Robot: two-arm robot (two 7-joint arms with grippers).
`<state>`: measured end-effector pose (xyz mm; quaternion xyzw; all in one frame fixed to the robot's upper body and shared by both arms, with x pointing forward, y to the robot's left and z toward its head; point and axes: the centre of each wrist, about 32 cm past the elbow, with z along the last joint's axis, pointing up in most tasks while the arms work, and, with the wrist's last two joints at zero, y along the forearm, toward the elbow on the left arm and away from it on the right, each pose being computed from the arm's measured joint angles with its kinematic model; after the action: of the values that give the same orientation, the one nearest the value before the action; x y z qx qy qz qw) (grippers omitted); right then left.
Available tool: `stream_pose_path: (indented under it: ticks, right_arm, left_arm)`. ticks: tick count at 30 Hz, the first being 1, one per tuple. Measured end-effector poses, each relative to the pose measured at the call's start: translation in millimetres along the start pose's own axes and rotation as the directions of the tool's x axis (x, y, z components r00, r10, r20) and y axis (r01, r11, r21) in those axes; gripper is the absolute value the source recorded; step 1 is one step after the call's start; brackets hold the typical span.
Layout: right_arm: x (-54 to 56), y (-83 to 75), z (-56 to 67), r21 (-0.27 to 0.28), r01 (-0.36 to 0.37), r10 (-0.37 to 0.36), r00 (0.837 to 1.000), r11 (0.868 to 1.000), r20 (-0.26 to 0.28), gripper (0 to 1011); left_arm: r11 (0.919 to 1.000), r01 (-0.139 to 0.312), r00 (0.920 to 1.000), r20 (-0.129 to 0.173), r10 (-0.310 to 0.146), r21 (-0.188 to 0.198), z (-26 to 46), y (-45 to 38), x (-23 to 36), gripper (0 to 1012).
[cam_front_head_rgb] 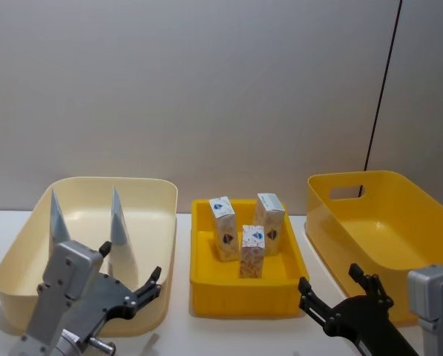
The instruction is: Bimanual collaborative sorting of washing and personal care products
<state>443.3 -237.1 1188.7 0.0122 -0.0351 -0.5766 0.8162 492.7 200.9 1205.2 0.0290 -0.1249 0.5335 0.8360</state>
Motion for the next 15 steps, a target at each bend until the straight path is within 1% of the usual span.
stream_pose_path:
  ticks: [1,4,5,6,7,10,11,15]
  right_arm:
    - [0.0,0.0,0.0,0.000,0.000,0.000,1.000,1.000,0.000,1001]
    - [0.0,0.0,0.0,0.000,0.000,0.000,1.000,1.000,0.000,1001]
    - [0.0,0.0,0.0,0.000,0.000,0.000,1.000,1.000,0.000,1001]
    - [0.0,0.0,0.0,0.000,0.000,0.000,1.000,1.000,0.000,1001]
    - [0.0,0.0,0.0,0.000,0.000,0.000,1.000,1.000,0.000,1001]
    - [0.0,0.0,0.0,0.000,0.000,0.000,1.000,1.000,0.000,1001]
    - [0.0,0.0,0.0,0.000,0.000,0.000,1.000,1.000,0.000,1001]
    - [0.0,0.0,0.0,0.000,0.000,0.000,1.000,1.000,0.000,1001]
  left_arm:
    - [1.0000,-0.003,1.0000,-0.004,0.003,0.003,0.1,0.3,1.9,1003]
    - [0.9999,-0.008,0.9999,-0.010,0.008,0.007,0.4,0.7,5.3,1003]
    - [0.9999,-0.013,0.9998,-0.015,0.013,0.011,0.8,1.0,8.2,1003]
    - [0.9998,-0.015,0.9997,-0.018,0.015,0.012,0.9,1.2,9.5,1003]
    - [0.9997,-0.019,0.9995,-0.024,0.020,0.016,1.5,1.3,12.6,1003]
    - [0.9995,-0.024,0.9991,-0.035,0.025,0.022,2.0,1.2,16.7,1003]
    - [0.9993,-0.026,0.9988,-0.041,0.027,0.026,2.2,0.8,19.6,1003]
    - [0.9991,-0.024,0.9979,-0.059,0.026,0.034,2.9,-0.8,26.6,1003]
